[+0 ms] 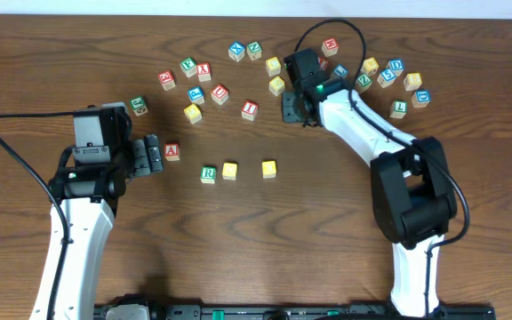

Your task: Spell out ROBOT

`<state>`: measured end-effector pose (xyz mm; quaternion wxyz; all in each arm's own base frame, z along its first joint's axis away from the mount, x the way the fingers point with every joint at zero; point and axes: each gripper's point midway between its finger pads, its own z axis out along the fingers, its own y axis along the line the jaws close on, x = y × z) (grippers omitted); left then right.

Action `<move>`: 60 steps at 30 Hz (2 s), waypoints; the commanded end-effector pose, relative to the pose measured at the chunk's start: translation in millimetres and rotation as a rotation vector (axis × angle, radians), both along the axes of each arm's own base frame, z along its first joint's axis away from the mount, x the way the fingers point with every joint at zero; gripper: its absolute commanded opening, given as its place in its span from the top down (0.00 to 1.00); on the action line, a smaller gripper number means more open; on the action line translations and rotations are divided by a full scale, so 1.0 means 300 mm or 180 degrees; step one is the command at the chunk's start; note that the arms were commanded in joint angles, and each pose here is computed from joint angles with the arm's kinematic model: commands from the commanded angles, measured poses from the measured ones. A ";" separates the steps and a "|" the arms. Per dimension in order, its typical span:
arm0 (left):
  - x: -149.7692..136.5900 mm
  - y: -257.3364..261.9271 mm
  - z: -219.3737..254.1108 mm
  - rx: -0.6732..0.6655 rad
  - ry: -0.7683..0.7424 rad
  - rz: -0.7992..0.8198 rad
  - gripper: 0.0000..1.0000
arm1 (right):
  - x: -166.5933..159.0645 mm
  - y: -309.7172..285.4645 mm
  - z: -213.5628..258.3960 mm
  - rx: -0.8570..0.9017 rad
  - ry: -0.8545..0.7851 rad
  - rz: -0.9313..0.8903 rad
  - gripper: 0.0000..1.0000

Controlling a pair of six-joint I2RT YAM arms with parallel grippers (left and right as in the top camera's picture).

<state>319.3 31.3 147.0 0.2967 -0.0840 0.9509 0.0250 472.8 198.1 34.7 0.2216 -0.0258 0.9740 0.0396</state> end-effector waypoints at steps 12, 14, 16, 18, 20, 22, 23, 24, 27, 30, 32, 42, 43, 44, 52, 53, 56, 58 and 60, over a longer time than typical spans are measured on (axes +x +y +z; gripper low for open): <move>0.018 0.006 0.036 0.0018 -0.0080 0.0004 0.04 | -0.003 0.008 -0.036 -0.0058 0.0014 -0.0035 0.65; 0.018 0.006 0.036 0.0018 -0.0081 0.0004 0.04 | -0.002 0.008 -0.035 -0.0058 0.0010 -0.0036 0.65; 0.018 0.006 0.036 0.0018 -0.0081 0.0004 0.04 | -0.001 0.004 -0.036 -0.0076 0.0005 -0.0043 0.65; 0.018 0.006 0.036 0.0018 -0.0081 0.0004 0.04 | 0.000 0.002 -0.036 -0.0089 -0.0001 -0.0050 0.64; 0.018 0.006 0.036 0.0018 -0.0081 0.0004 0.04 | 0.002 -0.005 -0.035 -0.0119 -0.0016 -0.0067 0.64; 0.018 0.006 0.036 0.0017 -0.0081 0.0003 0.04 | 0.005 -0.007 -0.034 -0.0130 -0.0030 -0.0073 0.64; 0.018 0.006 0.036 0.0018 -0.0081 0.0004 0.04 | 0.005 -0.007 -0.033 -0.0129 -0.0031 -0.0074 0.65; 0.018 0.006 0.036 0.0018 -0.0081 0.0004 0.04 | 0.005 -0.006 -0.033 -0.0129 -0.0031 -0.0073 0.65; 0.018 0.006 0.036 0.0018 -0.0081 0.0004 0.04 | 0.005 -0.006 -0.033 -0.0129 -0.0032 -0.0072 0.65; 0.018 0.006 0.036 0.0018 -0.0081 0.0004 0.04 | 0.005 -0.005 -0.034 -0.0130 -0.0031 -0.0071 0.64; 0.018 0.006 0.036 0.0018 -0.0081 0.0004 0.04 | 0.005 -0.001 -0.034 -0.0129 -0.0036 -0.0063 0.65; 0.018 0.006 0.036 0.0018 -0.0081 0.0004 0.04 | 0.004 0.031 -0.053 -0.0113 -0.0054 -0.0021 0.65; 0.018 0.006 0.036 0.0018 -0.0081 0.0004 0.04 | 0.004 0.032 -0.053 -0.0113 -0.0057 -0.0020 0.65; 0.018 0.006 0.036 0.0018 -0.0081 0.0004 0.04 | 0.004 0.032 -0.053 -0.0113 -0.0056 -0.0020 0.65; 0.018 0.006 0.036 0.0018 -0.0081 0.0004 0.04 | 0.007 0.023 -0.053 -0.0148 -0.0072 -0.0054 0.67; 0.018 0.006 0.036 0.0018 -0.0081 0.0004 0.04 | 0.008 0.020 -0.053 -0.0166 -0.0082 -0.0074 0.67; 0.018 0.006 0.036 0.0018 -0.0081 0.0004 0.04 | 0.009 0.016 -0.057 -0.0185 -0.0086 -0.0103 0.67; 0.018 0.006 0.036 0.0018 -0.0081 0.0004 0.04 | 0.010 0.017 -0.059 -0.0184 -0.0088 -0.0102 0.68; 0.018 0.006 0.036 0.0018 -0.0081 0.0004 0.04 | 0.011 0.017 -0.058 -0.0181 -0.0093 -0.0103 0.67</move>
